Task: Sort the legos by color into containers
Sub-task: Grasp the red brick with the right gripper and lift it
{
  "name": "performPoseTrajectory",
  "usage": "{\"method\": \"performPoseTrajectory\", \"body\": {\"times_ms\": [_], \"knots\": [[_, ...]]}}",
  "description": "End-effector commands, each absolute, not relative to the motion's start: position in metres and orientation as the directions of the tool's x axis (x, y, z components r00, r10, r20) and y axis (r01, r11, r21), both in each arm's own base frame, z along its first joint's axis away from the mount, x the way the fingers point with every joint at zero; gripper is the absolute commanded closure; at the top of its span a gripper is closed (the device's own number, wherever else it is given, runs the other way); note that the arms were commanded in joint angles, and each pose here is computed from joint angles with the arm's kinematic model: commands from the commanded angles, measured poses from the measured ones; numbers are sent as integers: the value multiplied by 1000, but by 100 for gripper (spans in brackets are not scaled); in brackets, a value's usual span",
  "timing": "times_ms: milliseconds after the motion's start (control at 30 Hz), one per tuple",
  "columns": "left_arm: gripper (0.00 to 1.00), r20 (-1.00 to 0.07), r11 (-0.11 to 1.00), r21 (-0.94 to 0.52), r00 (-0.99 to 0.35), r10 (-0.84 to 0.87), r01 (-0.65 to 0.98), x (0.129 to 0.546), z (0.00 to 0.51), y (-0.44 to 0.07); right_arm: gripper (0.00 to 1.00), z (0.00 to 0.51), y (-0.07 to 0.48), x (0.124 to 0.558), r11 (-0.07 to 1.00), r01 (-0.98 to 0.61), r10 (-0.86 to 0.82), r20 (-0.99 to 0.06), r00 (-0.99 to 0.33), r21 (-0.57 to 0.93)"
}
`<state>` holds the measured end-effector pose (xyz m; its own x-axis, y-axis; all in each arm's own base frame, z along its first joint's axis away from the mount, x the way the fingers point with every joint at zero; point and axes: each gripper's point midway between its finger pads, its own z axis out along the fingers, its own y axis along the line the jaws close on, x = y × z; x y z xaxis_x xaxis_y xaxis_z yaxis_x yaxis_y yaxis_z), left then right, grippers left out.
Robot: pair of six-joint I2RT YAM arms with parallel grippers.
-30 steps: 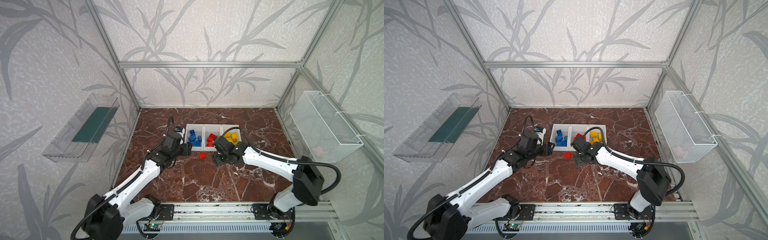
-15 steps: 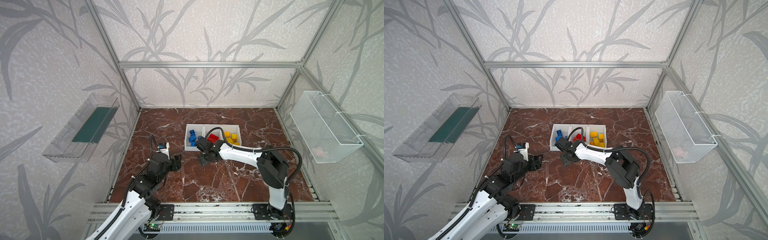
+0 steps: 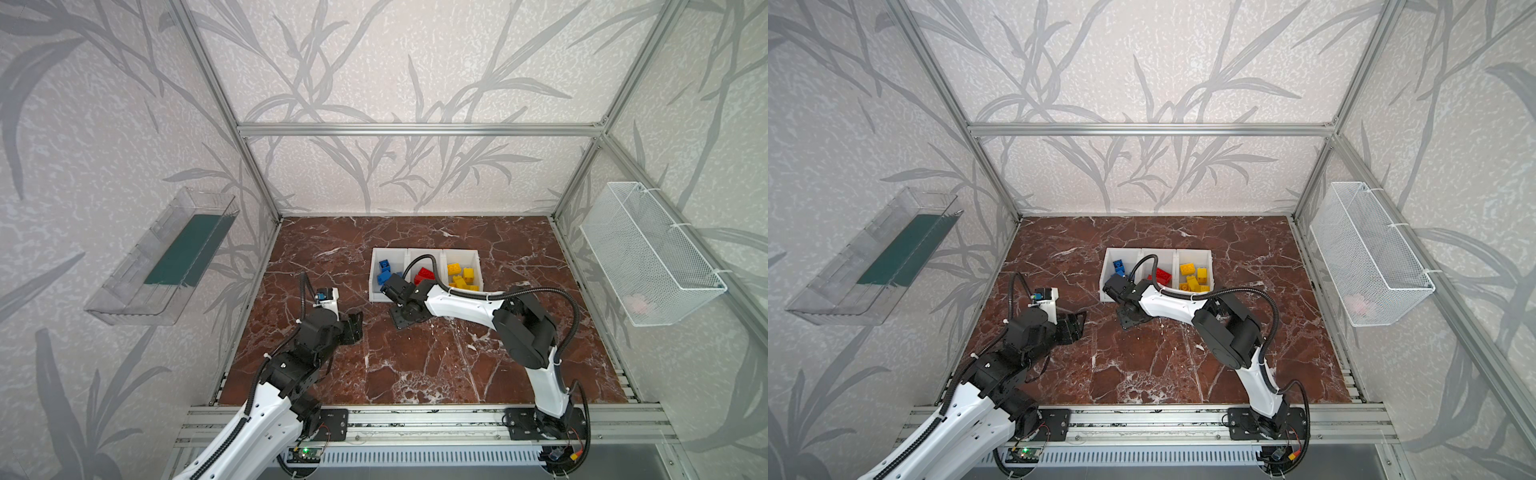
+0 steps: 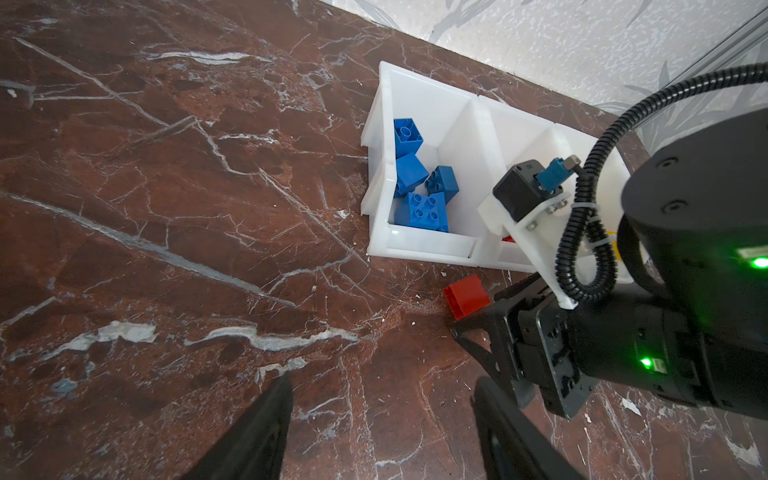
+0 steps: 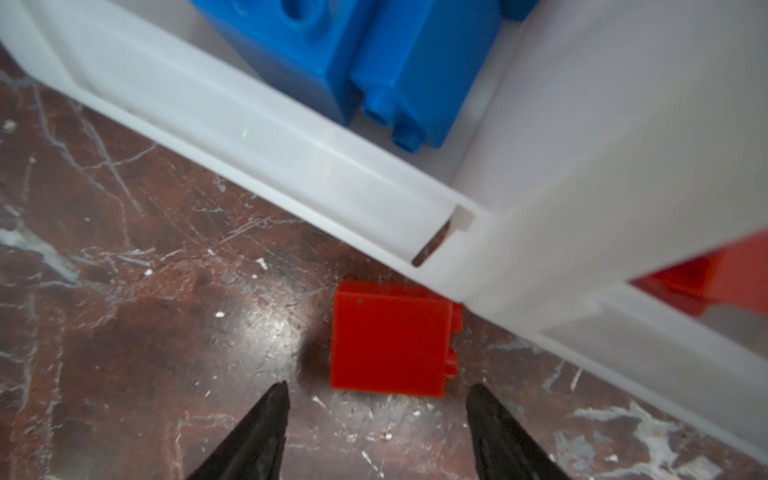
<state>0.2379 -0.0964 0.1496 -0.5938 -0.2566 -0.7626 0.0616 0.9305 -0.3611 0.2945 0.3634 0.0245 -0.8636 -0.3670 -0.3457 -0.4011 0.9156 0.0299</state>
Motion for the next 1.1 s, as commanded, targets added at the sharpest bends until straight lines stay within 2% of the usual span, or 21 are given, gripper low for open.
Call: {"method": "performPoseTrajectory", "body": {"times_ms": [0, 567, 800, 1067], "knots": [[29, -762, 924, -377, -587, -274, 58, 239, 150, -97, 33, 22, 366, 299, 924, -383, -355, -354, -865, 10], [29, -753, 920, -388, -594, -282, 56, 238, 148, -98, 58, 8, 360, 304, 930, -365, -352, -346, -870, -29], [29, -752, 920, -389, -596, -283, 55, 238, 148, -98, 58, 17, 352, 293, 930, -368, -352, -344, -870, -21], [29, -753, 922, -385, -593, -286, 44, 239, 146, -96, 59, 36, 335, 254, 923, -385, -359, -345, -867, 7]]}}
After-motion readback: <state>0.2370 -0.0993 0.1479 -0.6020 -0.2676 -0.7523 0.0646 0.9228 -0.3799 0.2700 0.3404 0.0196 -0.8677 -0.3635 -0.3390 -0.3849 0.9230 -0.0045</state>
